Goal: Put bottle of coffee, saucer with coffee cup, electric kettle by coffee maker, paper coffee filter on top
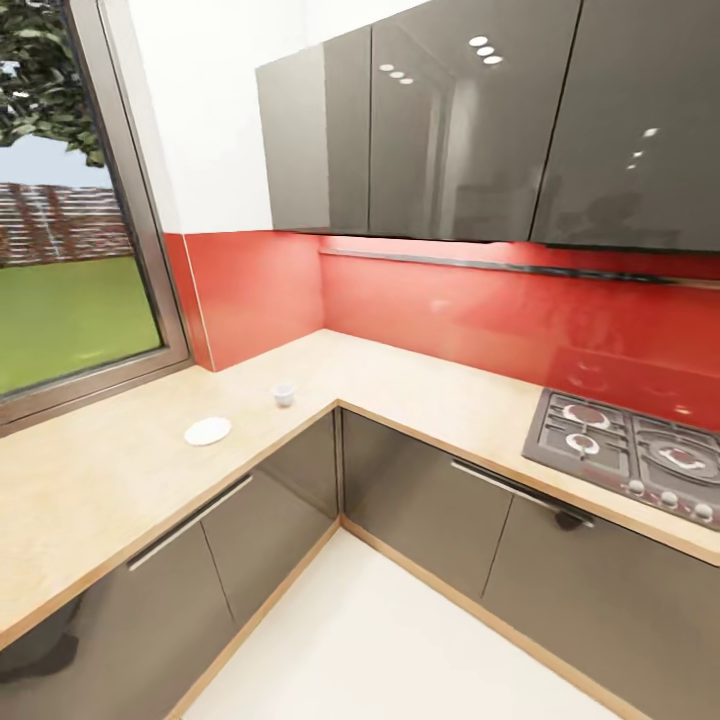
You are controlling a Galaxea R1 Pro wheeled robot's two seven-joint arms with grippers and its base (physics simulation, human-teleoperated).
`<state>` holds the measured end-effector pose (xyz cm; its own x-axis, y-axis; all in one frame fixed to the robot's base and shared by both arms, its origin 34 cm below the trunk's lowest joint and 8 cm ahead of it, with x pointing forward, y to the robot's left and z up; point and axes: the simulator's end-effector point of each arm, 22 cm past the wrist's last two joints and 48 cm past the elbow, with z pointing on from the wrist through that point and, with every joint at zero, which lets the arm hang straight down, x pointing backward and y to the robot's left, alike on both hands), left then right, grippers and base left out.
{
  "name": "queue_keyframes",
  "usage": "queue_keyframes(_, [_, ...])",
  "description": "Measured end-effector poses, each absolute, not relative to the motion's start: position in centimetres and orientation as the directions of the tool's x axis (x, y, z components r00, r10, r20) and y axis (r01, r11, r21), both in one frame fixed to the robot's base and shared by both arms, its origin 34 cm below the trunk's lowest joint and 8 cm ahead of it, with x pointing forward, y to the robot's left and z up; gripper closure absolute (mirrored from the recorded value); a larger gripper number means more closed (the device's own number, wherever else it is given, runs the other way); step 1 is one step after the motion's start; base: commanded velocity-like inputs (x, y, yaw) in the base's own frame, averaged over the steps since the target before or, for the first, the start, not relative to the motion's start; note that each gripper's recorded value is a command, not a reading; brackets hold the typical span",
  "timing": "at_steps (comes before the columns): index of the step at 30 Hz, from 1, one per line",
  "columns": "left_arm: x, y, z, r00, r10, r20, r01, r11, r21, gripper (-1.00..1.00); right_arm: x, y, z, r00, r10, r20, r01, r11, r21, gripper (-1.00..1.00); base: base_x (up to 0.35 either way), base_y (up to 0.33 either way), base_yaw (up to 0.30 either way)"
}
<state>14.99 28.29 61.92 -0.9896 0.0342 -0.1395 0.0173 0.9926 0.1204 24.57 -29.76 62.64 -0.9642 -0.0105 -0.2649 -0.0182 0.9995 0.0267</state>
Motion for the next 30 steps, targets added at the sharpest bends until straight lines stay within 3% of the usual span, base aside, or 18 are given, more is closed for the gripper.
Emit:
queue_keyframes(22, [15.3, 29.6, 62.0, -0.982, -0.105, -0.156, -0.127, 0.981, 0.144, -1.0, 24.5, -29.8, 62.6, -0.965, -0.009, -0.263, -0.016, 1.0, 0.026, -1.0, 0.0, 0.0, 0.278])
queue_keyframes(30, [15.3, 29.5, 62.0, -0.983, -0.099, -0.156, -0.122, 0.982, 0.142, -1.0, 24.5, -29.9, 62.6, -0.965, -0.009, -0.263, -0.016, 1.0, 0.025, -1.0, 0.0, -0.214, 0.279])
